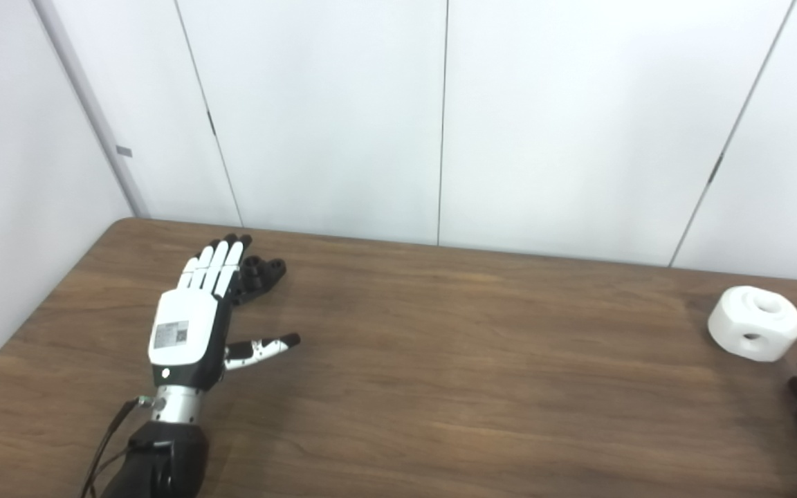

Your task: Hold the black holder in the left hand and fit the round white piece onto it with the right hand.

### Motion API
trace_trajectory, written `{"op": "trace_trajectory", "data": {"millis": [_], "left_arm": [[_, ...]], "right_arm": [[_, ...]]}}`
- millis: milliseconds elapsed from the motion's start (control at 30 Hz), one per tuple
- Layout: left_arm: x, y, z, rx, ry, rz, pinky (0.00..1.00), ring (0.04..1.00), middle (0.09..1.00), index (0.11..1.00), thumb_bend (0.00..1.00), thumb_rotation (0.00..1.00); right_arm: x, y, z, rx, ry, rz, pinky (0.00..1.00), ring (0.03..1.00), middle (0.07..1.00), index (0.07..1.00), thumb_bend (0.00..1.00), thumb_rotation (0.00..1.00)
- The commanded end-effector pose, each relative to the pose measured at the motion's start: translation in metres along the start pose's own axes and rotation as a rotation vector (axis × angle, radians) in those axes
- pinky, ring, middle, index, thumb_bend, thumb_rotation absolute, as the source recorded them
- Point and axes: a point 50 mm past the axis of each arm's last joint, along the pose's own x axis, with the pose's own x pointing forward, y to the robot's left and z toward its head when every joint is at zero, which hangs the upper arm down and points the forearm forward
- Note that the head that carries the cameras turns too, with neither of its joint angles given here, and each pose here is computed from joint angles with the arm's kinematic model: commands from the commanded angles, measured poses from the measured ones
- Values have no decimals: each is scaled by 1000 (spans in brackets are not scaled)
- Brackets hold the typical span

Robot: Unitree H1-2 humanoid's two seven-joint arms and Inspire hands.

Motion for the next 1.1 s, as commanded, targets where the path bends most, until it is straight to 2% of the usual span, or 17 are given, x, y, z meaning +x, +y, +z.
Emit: {"op": "trace_trajectory", "data": {"millis": [0, 133, 200, 267, 400, 500, 700, 933, 1067], "left_arm": [[23, 16, -6, 19, -16, 69, 943, 971, 988, 980, 1000, 491], [30, 17, -11, 34, 21, 73, 954, 970, 986, 988, 1000, 478], [33, 17, -15, 29, 42, 76, 951, 967, 984, 991, 1000, 459], [36, 17, -17, 25, 60, 73, 951, 969, 987, 997, 1000, 453], [44, 20, -22, 17, 82, 63, 961, 975, 992, 998, 1000, 433], [51, 23, -25, 13, 85, 55, 947, 965, 978, 977, 1000, 441], [67, 29, -32, -22, 117, 18, 939, 966, 974, 964, 1000, 467], [77, 31, -40, -50, 161, -34, 933, 959, 968, 942, 1000, 440], [82, 31, -43, -70, 199, -98, 955, 973, 981, 952, 1000, 480]], "right_arm": [[7, -1, 16, -14, -73, 18, 1000, 990, 995, 956, 316, 726], [7, -1, 14, -26, -79, 6, 1000, 994, 996, 966, 307, 746], [7, -3, 11, -22, -78, -17, 957, 949, 951, 925, 330, 664], [8, -5, 8, -23, -79, -23, 936, 926, 932, 910, 335, 636], [10, -8, 6, -28, -90, -13, 930, 919, 928, 907, 375, 647], [9, -8, 7, -23, -91, -14, 933, 920, 932, 914, 365, 652], [6, -9, 8, -21, -90, -17, 924, 913, 924, 906, 363, 644], [8, -7, 11, -18, -97, -4, 918, 916, 923, 902, 362, 640], [9, -5, 14, -18, -101, 2, 910, 909, 916, 892, 356, 630]]}}
